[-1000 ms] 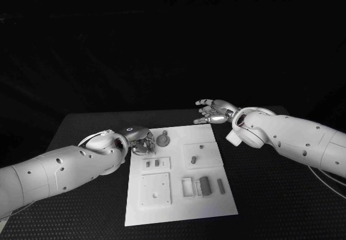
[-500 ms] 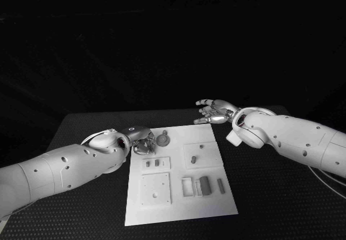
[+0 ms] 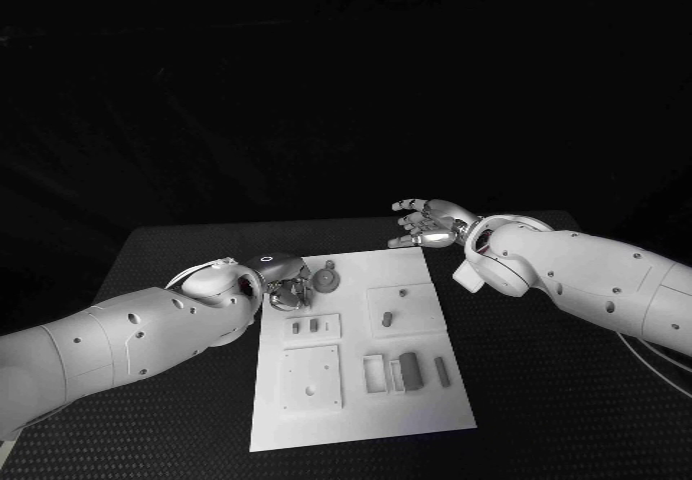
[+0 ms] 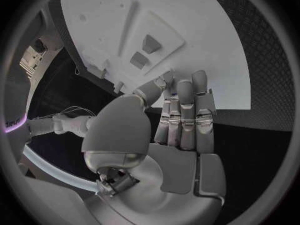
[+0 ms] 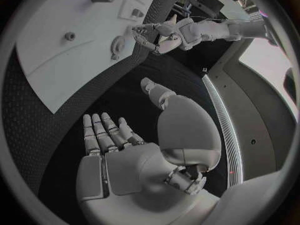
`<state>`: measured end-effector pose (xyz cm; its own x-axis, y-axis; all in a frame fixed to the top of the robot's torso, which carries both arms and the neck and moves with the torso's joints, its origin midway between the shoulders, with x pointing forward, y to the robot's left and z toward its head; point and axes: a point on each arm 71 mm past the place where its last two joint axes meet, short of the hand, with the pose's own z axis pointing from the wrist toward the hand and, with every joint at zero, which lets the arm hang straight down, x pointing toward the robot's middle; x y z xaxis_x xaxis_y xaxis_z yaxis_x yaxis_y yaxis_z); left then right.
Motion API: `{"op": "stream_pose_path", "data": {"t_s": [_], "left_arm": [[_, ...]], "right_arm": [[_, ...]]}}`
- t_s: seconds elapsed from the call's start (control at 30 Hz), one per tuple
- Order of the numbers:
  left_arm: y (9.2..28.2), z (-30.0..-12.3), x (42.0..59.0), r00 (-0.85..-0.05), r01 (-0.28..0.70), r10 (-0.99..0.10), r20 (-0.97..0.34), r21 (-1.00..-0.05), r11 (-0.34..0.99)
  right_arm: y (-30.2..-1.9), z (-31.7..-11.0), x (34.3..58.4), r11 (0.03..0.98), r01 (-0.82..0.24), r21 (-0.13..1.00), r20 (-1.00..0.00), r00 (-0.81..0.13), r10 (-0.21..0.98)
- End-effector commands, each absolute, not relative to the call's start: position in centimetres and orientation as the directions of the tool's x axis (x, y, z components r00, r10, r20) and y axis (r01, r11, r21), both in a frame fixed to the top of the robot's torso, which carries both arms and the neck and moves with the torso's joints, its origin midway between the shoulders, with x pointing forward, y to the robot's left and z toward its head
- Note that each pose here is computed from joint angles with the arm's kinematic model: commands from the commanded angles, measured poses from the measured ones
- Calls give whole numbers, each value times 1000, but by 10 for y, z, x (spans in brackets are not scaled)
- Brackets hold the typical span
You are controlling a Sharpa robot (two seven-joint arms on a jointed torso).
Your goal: Assemble the parts on the task board
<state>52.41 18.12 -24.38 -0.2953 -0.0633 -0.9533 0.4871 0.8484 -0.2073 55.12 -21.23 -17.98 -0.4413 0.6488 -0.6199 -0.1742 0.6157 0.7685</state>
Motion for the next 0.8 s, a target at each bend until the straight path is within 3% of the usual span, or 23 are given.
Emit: {"op": "stream_pose_path", "data": {"t_s": [0.03,0.8], "left_arm": [[180,-246,523,-311,497,-42,-949,-200,844],[178,-249,521,-334,506,-23,-942,-200,839]], "right_arm": [[-211,-180,551,612,-181,770,-618,-454,642],[-210,-182,550,613,-178,770,-616,-457,642]]}}
